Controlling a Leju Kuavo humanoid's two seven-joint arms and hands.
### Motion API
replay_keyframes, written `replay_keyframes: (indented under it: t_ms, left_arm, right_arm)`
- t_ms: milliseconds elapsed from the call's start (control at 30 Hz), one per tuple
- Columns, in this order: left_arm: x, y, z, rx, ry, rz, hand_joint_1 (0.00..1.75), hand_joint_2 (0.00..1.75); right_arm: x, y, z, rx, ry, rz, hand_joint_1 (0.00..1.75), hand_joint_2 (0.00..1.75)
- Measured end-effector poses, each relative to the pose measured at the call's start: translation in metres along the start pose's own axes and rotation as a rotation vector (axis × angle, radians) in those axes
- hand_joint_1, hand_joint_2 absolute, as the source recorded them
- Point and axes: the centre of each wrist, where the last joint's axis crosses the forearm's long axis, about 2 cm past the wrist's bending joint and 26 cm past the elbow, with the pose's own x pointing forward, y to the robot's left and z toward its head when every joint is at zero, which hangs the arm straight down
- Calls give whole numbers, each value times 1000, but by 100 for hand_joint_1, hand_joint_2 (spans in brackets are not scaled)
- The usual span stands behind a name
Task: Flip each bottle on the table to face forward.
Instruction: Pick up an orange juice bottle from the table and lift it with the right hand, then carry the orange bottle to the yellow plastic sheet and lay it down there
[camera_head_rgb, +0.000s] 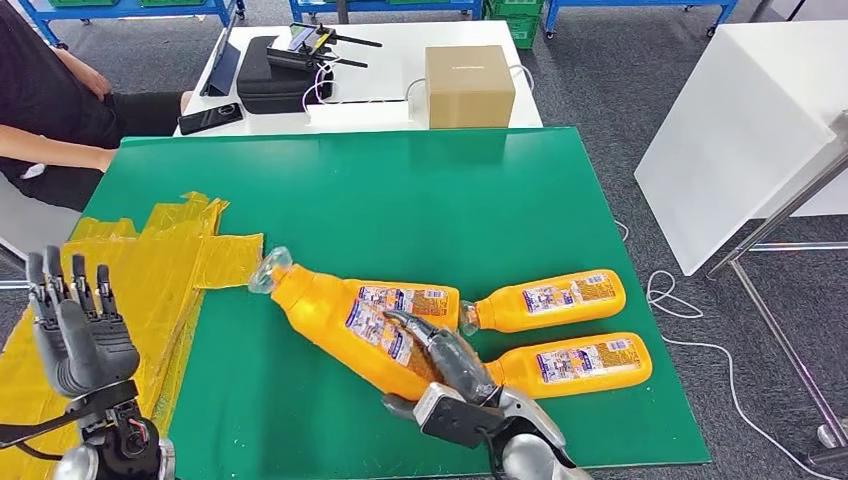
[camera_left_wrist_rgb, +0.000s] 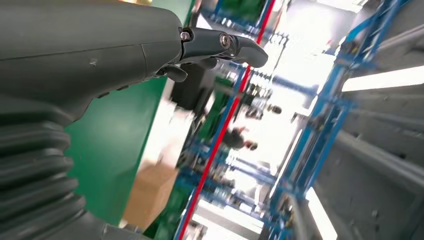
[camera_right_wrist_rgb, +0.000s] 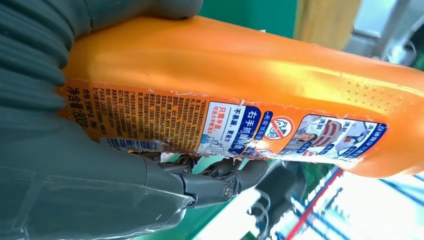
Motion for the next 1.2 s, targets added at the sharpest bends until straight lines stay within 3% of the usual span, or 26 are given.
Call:
replay_keyframes:
  t_ms: [133, 300, 467, 800, 1200]
  left_arm:
    - [-5, 3, 5, -61, 85, 81, 0, 175]
    - [-20, 9, 35, -410, 295, 383, 0, 175]
    - [-31, 14, 59, -515, 398, 433, 0, 175]
    - [-37, 6, 67, -592, 442, 414, 0, 175]
    - [-38, 5, 64, -594, 448, 388, 0, 175]
  right_arm:
    - [1, -10, 0, -26, -10, -10, 175, 175]
    - [1, -26, -7, -15, -47, -46, 175, 175]
    - [0, -36, -15, -11, -60, -36, 175, 175]
    - [8, -27, -35, 26, -72, -21, 175, 175]
    - [19, 8, -52, 135, -76, -11, 175, 175]
